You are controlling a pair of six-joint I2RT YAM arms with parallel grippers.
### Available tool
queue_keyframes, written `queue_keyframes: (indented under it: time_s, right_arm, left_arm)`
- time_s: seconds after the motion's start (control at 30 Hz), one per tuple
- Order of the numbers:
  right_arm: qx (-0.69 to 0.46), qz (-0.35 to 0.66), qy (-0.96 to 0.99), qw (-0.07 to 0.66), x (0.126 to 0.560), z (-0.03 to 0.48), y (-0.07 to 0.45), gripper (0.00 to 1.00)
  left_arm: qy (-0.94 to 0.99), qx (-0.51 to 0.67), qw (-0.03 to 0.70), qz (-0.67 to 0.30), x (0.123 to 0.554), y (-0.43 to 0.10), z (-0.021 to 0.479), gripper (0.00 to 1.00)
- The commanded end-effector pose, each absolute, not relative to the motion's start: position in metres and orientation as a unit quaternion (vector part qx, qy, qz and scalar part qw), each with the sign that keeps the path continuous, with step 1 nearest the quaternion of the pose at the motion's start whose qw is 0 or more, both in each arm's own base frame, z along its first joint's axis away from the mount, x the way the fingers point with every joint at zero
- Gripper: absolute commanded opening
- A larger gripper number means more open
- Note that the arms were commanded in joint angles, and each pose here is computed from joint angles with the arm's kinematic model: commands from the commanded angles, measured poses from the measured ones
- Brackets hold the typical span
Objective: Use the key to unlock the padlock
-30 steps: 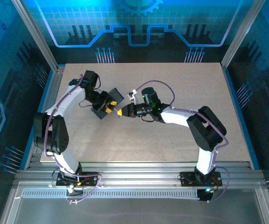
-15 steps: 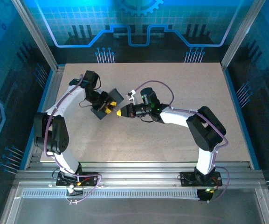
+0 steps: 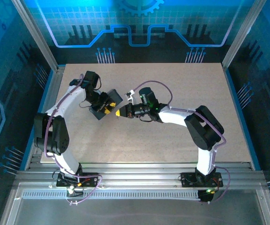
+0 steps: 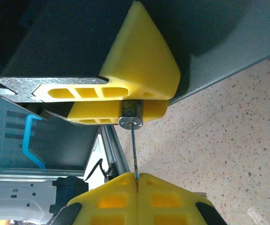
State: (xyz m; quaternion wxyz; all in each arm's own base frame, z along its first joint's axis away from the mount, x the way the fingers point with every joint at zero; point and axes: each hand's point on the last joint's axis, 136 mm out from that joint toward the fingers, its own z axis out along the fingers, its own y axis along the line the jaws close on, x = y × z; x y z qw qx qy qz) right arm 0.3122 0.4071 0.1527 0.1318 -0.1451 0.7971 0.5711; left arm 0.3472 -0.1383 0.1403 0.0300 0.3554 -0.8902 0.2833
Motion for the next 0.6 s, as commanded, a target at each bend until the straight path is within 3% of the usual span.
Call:
queue_keyframes:
  time_s: [0.0,0.57]
  right_arm:
    - [-0.165,0.594,0.771,0.159,0.316,0.180,0.424,0.00]
    - [-0.129,0.622,0.752,0.178,0.342,0.205,0.448,0.00]
  left_arm:
    - [-0.890,0.337,0.037,0.305,0.341,-0.152,0.156,0.00]
    - [-0.885,0.348,0.046,0.307,0.329,-0.165,0.150,0.00]
